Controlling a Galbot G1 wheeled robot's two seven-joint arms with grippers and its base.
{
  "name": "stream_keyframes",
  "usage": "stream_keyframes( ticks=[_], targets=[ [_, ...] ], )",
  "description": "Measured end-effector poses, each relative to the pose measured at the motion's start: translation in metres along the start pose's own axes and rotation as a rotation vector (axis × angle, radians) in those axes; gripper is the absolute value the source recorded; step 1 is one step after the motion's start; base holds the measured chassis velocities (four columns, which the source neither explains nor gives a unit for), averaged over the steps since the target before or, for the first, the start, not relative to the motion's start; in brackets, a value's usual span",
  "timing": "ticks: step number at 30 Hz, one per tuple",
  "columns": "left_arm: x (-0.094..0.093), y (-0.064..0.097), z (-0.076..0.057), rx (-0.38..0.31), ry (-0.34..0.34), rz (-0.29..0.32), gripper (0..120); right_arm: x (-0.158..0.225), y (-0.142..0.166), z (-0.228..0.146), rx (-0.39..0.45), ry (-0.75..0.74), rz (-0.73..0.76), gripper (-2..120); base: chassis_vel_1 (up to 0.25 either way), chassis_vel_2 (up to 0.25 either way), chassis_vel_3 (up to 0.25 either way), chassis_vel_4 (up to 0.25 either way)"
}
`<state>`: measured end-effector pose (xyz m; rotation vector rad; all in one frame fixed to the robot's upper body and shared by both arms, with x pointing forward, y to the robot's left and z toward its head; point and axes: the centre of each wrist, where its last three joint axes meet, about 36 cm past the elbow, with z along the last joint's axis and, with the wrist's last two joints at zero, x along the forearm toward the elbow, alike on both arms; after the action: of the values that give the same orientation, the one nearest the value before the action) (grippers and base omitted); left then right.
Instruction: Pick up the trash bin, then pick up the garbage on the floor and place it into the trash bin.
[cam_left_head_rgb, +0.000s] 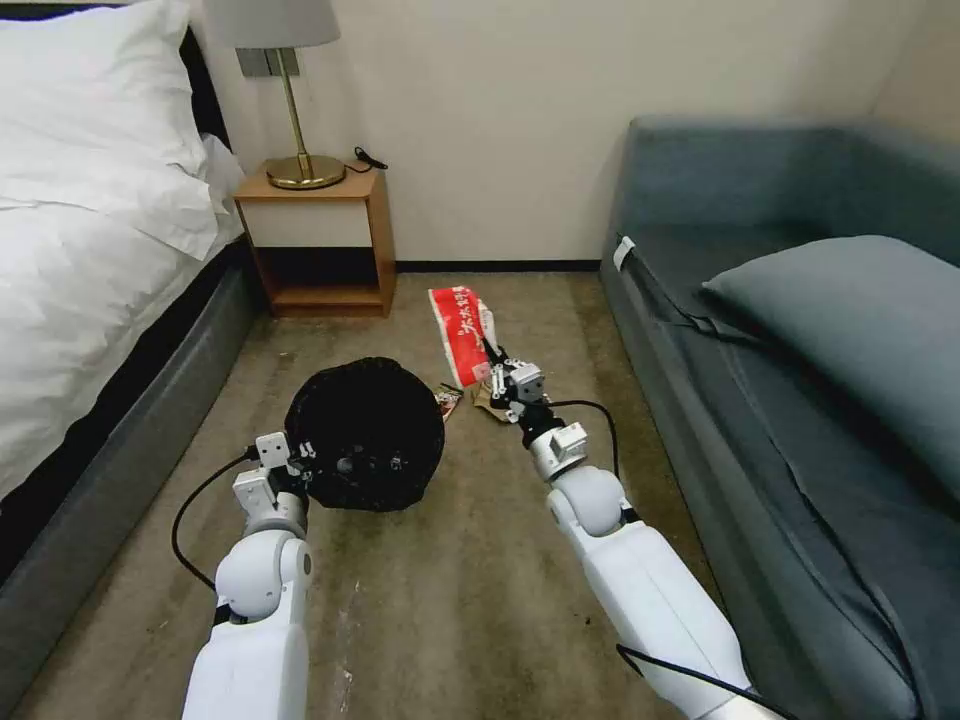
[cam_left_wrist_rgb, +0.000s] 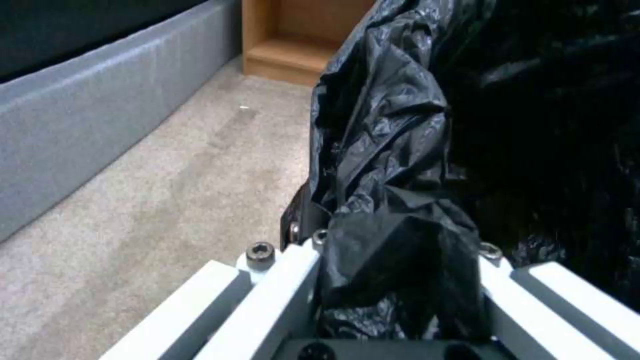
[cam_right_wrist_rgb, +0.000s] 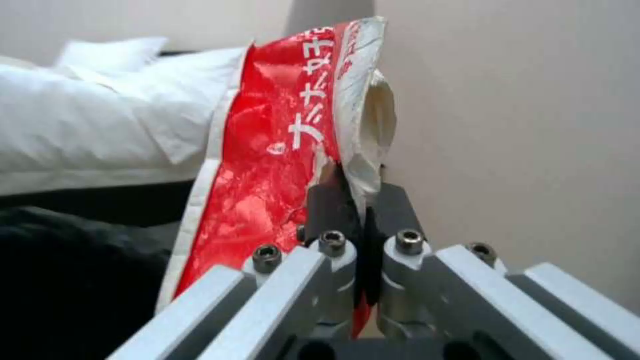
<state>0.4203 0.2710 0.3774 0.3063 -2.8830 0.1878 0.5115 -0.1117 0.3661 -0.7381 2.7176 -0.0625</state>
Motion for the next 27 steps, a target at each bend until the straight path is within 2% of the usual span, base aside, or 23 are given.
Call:
stream_keyframes(
  ticks=[2, 17, 27],
  targets=[
    [0.001, 0.0, -0.002, -0.001, -0.006, 0.001, 1, -0.003, 0.012, -0.006, -0.025, -0.014, -0.024, 0, 0.0, 0.0, 0.0, 0.0],
    [0.002, -0.003, -0.005, -0.008, -0.016, 0.002, 1, 0.004, 0.06, -0.002, -0.05, -0.007, -0.162, 0, 0.0, 0.0, 0.0, 0.0],
    [0.002, -0.008, -0.003, -0.01, -0.012, 0.008, 1, 0.004, 0.077, 0.029, -0.02, 0.048, -0.202, 0, 0.0, 0.0, 0.0, 0.0]
  ],
)
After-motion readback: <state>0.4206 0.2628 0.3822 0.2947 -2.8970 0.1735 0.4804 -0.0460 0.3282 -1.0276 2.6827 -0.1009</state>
